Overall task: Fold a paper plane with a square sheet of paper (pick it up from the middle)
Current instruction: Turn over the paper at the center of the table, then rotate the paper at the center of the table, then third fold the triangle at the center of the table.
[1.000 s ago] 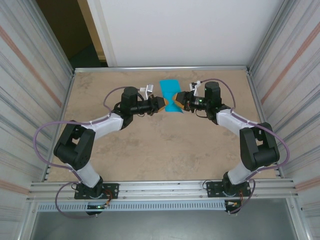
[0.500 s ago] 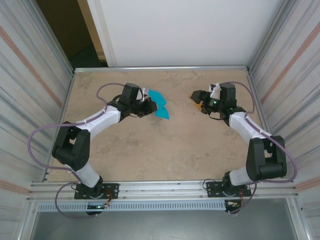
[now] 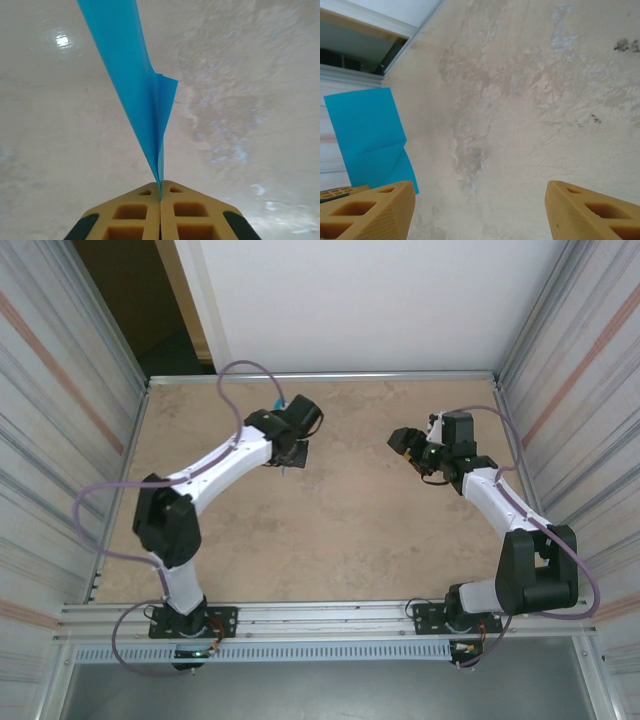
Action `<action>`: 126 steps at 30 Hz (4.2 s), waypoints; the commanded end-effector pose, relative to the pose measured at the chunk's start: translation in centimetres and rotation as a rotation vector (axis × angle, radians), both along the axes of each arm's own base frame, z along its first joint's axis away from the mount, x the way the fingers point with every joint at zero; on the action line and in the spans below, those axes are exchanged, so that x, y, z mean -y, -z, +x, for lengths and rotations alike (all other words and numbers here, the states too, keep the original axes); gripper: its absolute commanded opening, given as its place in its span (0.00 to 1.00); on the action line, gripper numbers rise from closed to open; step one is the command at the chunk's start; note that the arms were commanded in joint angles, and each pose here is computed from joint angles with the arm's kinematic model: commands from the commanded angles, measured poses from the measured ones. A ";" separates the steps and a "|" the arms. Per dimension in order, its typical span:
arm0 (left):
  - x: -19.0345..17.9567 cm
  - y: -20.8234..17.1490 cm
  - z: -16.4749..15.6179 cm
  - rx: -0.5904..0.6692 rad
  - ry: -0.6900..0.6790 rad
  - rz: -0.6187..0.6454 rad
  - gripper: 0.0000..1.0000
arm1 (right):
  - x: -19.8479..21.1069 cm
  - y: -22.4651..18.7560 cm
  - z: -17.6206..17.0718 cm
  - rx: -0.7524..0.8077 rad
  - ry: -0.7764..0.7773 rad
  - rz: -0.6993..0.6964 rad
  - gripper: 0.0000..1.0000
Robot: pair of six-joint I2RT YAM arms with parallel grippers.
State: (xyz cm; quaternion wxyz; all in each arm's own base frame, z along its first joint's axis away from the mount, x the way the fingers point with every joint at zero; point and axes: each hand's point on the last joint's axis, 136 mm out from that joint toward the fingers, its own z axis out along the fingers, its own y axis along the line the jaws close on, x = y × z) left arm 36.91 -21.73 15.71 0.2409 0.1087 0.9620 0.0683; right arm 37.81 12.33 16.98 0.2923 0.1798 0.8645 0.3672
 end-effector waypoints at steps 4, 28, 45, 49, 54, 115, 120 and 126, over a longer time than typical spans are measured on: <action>0.4 3.3 -0.4 -0.070 0.044 0.244 0.08 | 1.8 0.7 -0.6 -0.014 0.053 -0.032 0.68; 8.7 2.6 -0.9 -0.241 0.044 -0.741 0.58 | -3.1 3.9 -1.5 -0.101 -0.070 -0.076 0.62; -7.8 4.4 -3.9 -0.057 -0.358 -0.787 0.98 | -22.8 11.6 -2.9 -0.280 -0.488 -0.159 0.47; -8.0 4.6 -4.2 -0.064 -0.360 -0.781 0.99 | -23.6 13.3 -3.4 -0.322 -0.525 -0.194 0.47; -7.4 4.7 -3.8 -0.070 -0.338 -0.802 0.99 | -22.8 14.7 -4.1 -0.352 -0.576 -0.252 0.46; 5.0 11.6 -7.1 -0.438 -0.126 -0.888 0.38 | -14.1 17.1 -3.9 -0.461 -0.339 -0.197 0.35; 5.9 11.3 -6.8 -0.445 -0.099 -0.916 0.37 | -14.1 17.1 -3.9 -0.460 -0.339 -0.196 0.35; 6.0 11.9 -6.6 -0.460 -0.095 -0.902 0.36 | -13.8 17.0 -3.9 -0.451 -0.332 -0.206 0.35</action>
